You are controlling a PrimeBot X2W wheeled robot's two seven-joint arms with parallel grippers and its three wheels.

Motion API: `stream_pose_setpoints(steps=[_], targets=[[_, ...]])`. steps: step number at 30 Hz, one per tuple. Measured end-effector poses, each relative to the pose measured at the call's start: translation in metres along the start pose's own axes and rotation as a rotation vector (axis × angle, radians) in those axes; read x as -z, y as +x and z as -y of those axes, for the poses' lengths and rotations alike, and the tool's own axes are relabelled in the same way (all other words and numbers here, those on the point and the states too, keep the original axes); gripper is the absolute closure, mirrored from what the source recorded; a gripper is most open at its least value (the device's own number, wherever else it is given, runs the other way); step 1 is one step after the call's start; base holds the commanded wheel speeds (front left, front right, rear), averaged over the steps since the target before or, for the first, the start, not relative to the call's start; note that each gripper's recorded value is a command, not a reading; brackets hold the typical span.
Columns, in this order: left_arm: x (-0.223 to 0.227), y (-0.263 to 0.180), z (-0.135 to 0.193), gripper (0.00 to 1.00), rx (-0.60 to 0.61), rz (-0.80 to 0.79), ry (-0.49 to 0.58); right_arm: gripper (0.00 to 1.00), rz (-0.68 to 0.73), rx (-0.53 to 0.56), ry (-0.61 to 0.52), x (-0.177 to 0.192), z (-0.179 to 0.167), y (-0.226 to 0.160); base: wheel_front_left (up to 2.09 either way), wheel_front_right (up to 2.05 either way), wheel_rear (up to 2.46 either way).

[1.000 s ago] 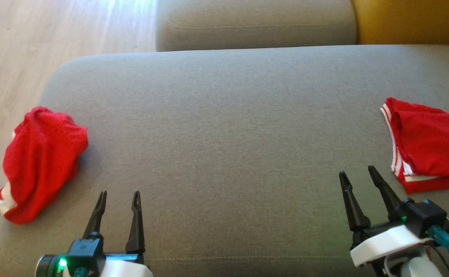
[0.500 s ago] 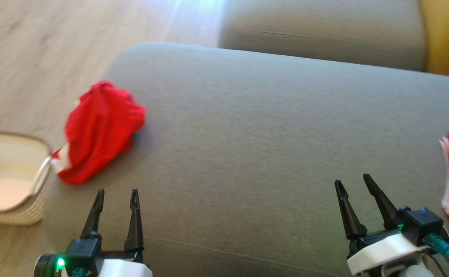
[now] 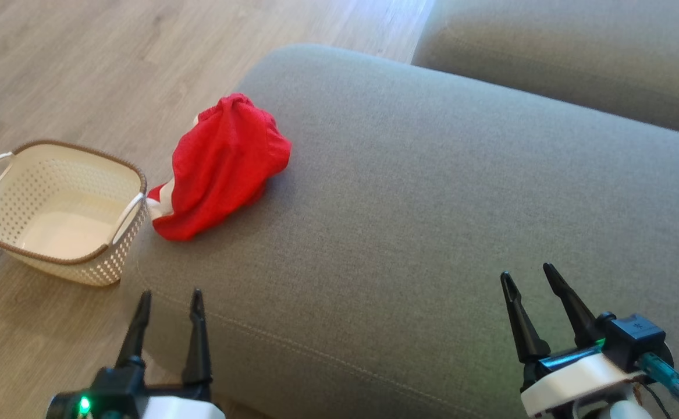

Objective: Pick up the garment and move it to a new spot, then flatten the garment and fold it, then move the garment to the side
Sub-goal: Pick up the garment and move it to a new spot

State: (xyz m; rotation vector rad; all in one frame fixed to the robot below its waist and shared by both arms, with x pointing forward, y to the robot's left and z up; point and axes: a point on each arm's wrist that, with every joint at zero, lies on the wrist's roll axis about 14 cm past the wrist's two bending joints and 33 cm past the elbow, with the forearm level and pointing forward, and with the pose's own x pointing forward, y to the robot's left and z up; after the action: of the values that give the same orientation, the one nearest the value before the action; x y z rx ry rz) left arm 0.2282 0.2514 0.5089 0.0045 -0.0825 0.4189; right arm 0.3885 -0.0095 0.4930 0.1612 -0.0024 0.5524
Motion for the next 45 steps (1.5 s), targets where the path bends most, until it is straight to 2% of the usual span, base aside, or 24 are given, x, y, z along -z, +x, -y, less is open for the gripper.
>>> stream_pose_setpoints(steps=[6, 11, 14, 18, 25, 30, 35, 42, 44, 45], targets=[[-0.008, 0.021, -0.012, 0.00, -0.030, 0.022, 0.001, 0.00, -0.036, 0.005, 0.007, 0.014, 0.004, 0.002, 0.00, 0.00, 0.00], [-0.049, 0.084, -0.010, 0.00, 0.013, 0.156, 0.050, 0.00, -0.060, 0.017, -0.017, 0.027, 0.015, 0.011, 0.00, 0.00, 0.00], [-0.047, 0.126, -0.012, 0.00, 0.042, 0.143, 0.088, 0.00, -0.064, 0.018, -0.037, 0.032, 0.021, 0.022, 0.00, 0.00, 0.00], [-0.025, 0.177, -0.001, 0.00, 0.139, 0.007, 0.125, 0.00, -0.086, 0.017, -0.056, 0.046, 0.029, 0.034, 0.00, 0.00, 0.00], [0.030, 0.246, 0.014, 0.00, 0.198, -0.306, 0.163, 0.00, -0.096, 0.024, -0.075, 0.065, 0.044, 0.058, 0.00, 0.00, 0.00], [0.087, 0.255, 0.011, 0.00, 0.177, -0.541, 0.146, 0.00, -0.107, 0.043, -0.072, 0.075, 0.056, 0.062, 0.00, 0.00, 0.00], [0.129, 0.253, 0.018, 0.00, 0.186, -0.711, 0.152, 0.00, -0.137, 0.072, -0.074, 0.088, 0.069, 0.056, 0.00, 0.00, 0.00], [0.161, 0.249, 0.030, 0.00, 0.231, -0.797, 0.206, 0.00, -0.133, 0.105, -0.083, 0.089, 0.084, 0.058, 0.00, 0.00, 0.00], [0.163, 0.249, 0.036, 1.00, 0.257, -0.783, 0.214, 0.00, -0.130, 0.115, -0.085, 0.087, 0.088, 0.057, 0.00, 0.00, 0.00], [0.162, 0.250, 0.040, 1.00, 0.268, -0.765, 0.209, 0.00, -0.129, 0.118, -0.085, 0.086, 0.088, 0.056, 0.00, 0.00, 0.00]])
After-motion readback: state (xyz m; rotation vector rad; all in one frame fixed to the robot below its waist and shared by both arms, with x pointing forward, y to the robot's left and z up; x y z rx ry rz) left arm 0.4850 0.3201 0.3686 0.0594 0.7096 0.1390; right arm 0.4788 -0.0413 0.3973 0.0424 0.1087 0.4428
